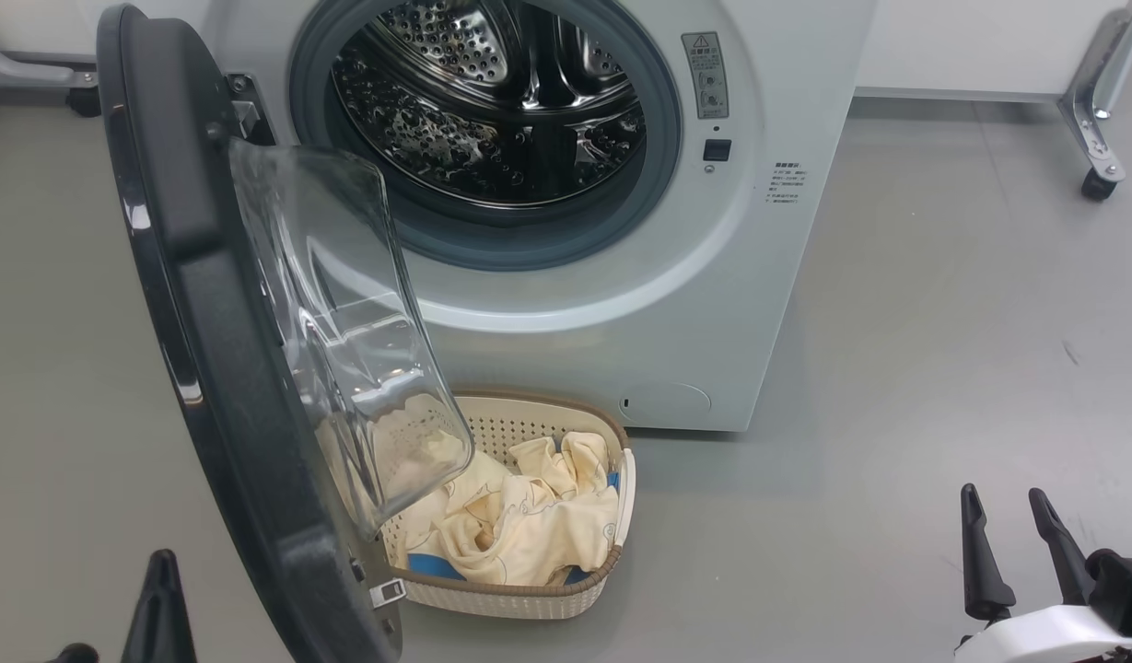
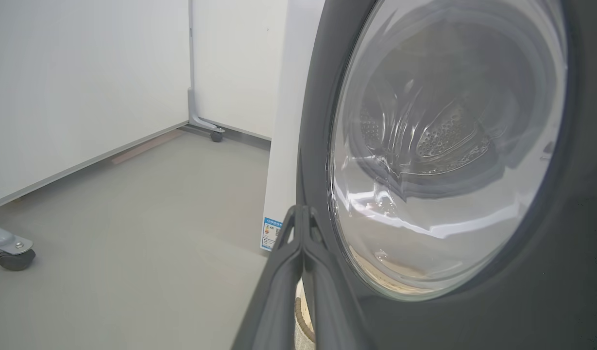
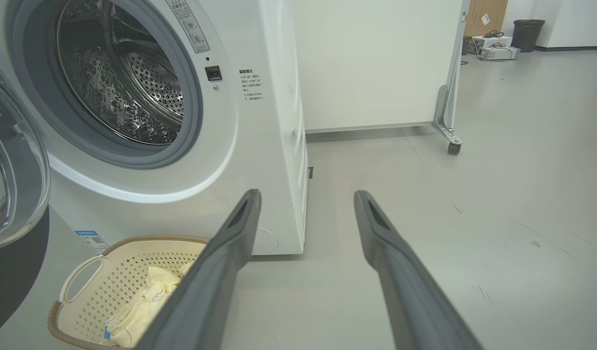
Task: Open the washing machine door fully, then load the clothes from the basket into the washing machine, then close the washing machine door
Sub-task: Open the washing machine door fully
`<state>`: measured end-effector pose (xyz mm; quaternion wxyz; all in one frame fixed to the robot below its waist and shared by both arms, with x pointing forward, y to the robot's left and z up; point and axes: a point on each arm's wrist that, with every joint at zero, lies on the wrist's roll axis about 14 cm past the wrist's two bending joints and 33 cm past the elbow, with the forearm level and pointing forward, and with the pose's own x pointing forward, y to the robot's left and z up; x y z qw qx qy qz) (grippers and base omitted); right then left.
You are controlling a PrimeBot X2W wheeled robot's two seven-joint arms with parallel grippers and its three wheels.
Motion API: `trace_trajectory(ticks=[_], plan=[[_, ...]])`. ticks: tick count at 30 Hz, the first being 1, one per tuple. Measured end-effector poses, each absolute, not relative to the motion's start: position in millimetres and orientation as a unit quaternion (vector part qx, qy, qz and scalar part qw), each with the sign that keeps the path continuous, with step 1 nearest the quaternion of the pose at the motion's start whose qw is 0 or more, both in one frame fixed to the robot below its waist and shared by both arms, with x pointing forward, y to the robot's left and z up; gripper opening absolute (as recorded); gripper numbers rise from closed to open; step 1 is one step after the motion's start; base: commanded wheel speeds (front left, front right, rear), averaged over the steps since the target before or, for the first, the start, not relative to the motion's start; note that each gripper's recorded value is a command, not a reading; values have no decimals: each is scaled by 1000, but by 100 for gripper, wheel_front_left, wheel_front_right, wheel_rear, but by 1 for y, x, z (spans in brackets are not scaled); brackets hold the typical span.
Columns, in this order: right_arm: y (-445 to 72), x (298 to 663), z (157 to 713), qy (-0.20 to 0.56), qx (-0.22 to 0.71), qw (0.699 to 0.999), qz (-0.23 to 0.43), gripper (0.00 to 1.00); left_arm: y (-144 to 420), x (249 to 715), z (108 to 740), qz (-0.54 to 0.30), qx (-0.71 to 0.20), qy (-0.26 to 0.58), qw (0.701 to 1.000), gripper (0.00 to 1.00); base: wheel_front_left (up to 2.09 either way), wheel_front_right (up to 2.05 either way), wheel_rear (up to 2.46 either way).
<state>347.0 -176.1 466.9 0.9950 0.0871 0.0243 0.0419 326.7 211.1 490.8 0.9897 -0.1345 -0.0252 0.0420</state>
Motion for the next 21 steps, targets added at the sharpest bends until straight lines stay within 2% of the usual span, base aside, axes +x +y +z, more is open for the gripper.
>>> trace_trajectory(ticks=[7, 21], plan=[[-176, 349, 466, 26, 86, 995, 41, 100, 246, 322, 507, 92, -139, -58, 984, 0, 0, 0, 0], [-154, 358, 460, 38, 85, 993, 75, 100, 297, 306, 619, 162, -112, -239, 951, 0, 0, 0, 0]])
